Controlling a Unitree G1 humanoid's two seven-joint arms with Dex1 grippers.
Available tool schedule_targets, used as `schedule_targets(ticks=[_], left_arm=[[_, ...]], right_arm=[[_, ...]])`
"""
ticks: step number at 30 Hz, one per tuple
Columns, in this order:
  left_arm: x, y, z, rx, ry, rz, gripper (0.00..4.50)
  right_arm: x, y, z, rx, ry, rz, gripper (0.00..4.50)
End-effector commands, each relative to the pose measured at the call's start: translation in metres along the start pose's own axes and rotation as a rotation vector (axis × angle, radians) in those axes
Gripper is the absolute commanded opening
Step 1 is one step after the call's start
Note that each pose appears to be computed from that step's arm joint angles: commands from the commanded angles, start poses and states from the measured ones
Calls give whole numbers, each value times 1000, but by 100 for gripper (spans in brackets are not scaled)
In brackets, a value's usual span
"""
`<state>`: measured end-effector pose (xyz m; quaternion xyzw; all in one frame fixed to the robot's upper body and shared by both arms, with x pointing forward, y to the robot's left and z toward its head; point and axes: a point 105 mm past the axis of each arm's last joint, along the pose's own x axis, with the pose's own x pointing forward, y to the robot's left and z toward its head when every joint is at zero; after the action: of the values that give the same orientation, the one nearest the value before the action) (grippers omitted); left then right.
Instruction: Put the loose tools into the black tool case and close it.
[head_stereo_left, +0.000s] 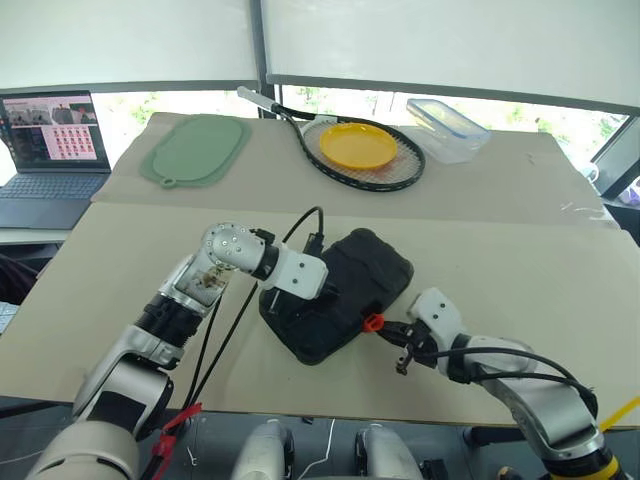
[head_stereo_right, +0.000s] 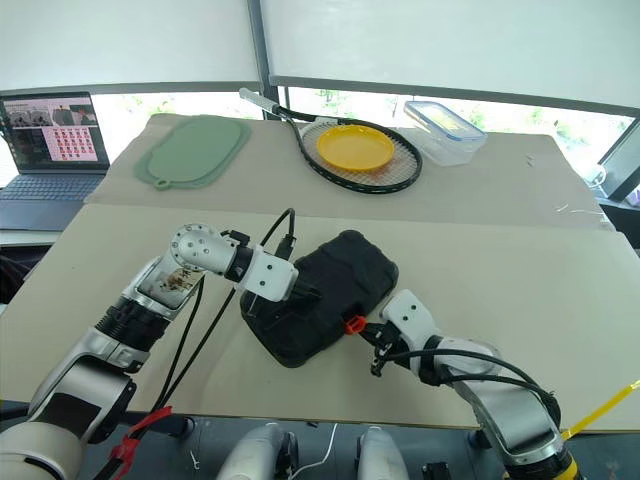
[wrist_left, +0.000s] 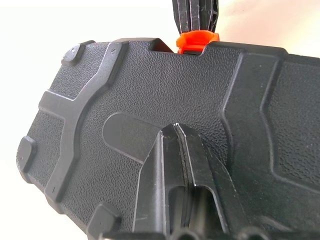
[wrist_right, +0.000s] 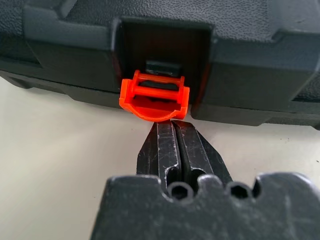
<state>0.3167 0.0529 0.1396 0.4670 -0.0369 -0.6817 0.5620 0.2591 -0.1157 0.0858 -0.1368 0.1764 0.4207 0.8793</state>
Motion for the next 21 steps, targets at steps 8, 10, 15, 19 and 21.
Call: schedule_targets(ticks=[8,10,15,19,21], left_arm=[[19,-24,-22,-87,65,-56,0],[20,-24,-23,-88,66,-55,0],[20,-24,-24,-92,69,-48,0],[19,-25,-24,-97,70,-46,0],[19,-27,-24,-99,71,-47,0]], right_arm=[[-9,7,44,-84,-116,63,7],[-9,6,45,-84,-118,65,7],[-8,5,51,-92,-135,71,7],[-4,-1,52,-119,-132,49,7],[-3,-2,53,-131,-133,49,7]])
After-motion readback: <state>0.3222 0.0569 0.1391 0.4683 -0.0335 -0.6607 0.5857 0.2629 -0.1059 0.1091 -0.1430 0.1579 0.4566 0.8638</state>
